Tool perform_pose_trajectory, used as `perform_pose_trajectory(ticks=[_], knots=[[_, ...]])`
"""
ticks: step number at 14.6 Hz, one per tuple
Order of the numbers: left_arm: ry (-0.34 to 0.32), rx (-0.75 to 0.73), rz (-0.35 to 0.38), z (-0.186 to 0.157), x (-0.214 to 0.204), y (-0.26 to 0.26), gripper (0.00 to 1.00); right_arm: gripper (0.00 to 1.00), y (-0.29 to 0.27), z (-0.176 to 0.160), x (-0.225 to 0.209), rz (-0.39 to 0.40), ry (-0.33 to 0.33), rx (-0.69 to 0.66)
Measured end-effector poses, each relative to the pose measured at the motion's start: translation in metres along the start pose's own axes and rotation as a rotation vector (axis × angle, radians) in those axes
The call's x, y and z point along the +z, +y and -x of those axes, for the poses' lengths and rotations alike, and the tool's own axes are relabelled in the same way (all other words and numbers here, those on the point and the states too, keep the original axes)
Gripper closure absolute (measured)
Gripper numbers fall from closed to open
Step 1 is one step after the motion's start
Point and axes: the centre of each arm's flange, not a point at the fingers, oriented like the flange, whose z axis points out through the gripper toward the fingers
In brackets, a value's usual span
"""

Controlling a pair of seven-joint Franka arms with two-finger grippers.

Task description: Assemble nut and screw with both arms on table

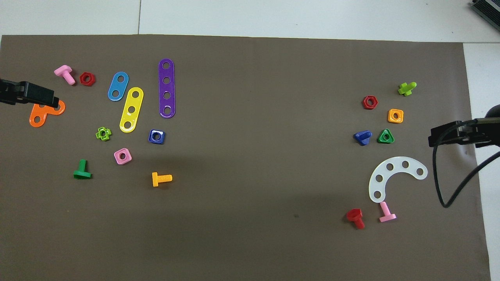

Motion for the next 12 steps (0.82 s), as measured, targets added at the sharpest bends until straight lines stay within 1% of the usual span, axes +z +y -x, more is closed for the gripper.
perform_pose_trajectory(ticks=[12], knots=[[0.001,0.003,0.0,-0.0001,-0.0003,0.0016,0.0,0.0,0.0002,0.0006,0.0049,0.0,-0.01,0.0]])
